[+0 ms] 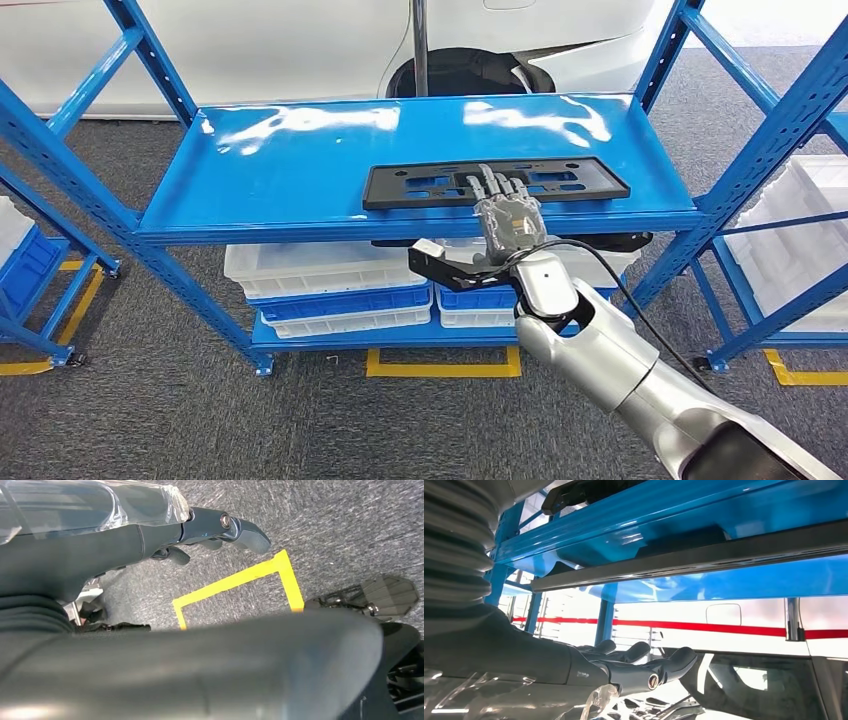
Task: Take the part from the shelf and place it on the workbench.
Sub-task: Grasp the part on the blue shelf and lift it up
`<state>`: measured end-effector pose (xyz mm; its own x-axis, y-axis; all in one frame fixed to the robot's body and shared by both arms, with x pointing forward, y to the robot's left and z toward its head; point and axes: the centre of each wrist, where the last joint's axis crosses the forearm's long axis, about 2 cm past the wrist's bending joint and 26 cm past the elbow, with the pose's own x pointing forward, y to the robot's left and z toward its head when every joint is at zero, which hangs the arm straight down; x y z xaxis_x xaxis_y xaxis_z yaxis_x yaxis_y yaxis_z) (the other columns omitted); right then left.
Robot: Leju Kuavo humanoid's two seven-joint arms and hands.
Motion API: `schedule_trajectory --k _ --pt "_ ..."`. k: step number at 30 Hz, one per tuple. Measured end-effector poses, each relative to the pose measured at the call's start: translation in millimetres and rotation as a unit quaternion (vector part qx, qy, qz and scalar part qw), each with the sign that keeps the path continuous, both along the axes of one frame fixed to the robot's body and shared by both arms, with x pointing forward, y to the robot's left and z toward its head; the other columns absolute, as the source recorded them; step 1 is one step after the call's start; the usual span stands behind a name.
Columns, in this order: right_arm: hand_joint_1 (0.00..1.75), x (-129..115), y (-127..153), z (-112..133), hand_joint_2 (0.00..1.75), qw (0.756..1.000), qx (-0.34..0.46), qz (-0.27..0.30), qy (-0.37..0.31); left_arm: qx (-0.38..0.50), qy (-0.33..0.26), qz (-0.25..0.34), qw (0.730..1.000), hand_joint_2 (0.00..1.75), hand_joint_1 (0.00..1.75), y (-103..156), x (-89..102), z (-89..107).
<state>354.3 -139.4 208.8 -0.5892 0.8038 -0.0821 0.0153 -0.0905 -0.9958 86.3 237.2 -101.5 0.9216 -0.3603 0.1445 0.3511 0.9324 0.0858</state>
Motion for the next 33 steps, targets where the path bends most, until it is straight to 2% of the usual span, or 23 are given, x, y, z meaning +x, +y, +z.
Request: schedule_trajectory --k 16,33 --pt "0.0 -0.3 0.6 -5.6 1.75 1.0 -0.008 0.009 0.022 -0.001 0.004 0.009 1.0 0.0 0.0 0.2 -0.5 -0.1" --pt "0.0 6.4 -7.4 -15.6 1.75 0.998 -0.02 -0.02 0.049 -0.002 0.002 0.006 1.0 0.0 0.0 0.3 -1.6 -0.4"
